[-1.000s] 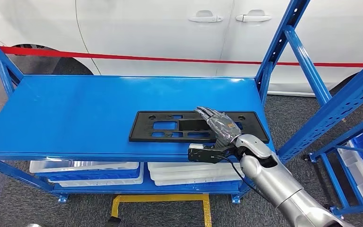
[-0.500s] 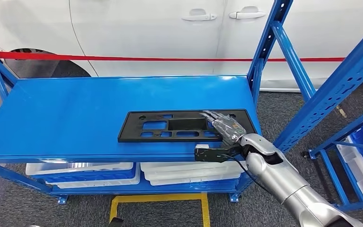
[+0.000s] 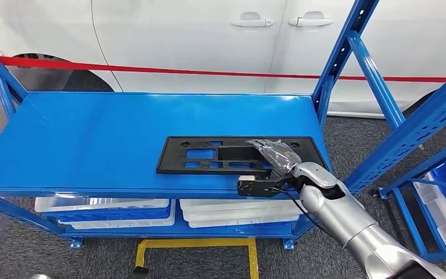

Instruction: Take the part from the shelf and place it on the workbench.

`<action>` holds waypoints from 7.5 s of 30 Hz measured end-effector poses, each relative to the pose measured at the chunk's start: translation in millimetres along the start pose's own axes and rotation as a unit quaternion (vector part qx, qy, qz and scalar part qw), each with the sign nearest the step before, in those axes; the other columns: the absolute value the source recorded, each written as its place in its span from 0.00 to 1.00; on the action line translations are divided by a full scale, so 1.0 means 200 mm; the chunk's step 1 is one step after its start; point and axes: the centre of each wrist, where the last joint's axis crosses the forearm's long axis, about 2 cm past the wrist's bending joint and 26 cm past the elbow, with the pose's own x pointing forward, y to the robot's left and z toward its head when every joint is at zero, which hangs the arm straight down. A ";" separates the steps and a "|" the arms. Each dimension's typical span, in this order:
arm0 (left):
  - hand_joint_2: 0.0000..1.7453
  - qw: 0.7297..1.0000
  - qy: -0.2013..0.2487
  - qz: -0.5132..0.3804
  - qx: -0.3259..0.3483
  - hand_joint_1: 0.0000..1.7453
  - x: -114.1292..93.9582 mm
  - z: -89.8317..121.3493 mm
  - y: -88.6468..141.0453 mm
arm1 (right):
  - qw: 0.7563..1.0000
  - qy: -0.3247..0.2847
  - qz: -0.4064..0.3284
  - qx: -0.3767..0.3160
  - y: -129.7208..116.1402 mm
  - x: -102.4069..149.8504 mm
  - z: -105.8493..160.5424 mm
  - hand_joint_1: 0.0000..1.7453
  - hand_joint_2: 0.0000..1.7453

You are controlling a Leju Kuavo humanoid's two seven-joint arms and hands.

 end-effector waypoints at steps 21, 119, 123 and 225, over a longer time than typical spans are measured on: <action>0.00 1.000 0.002 0.000 0.001 0.00 -0.01 0.01 -0.01 | 0.999 0.011 0.026 -0.023 0.01 -0.01 0.00 1.00 1.00; 1.00 1.000 0.014 -0.013 0.022 0.00 -0.01 0.01 -0.02 | 0.891 -0.058 0.183 -0.411 0.20 0.99 0.00 1.00 1.00; 1.00 1.000 0.014 -0.013 0.022 0.00 -0.01 0.01 -0.02 | 0.892 -0.058 0.182 -0.411 0.20 0.98 0.00 1.00 1.00; 1.00 0.999 0.016 -0.012 0.027 0.00 -0.01 0.01 -0.02 | 0.903 -0.056 0.131 -0.405 0.18 0.96 -0.04 1.00 1.00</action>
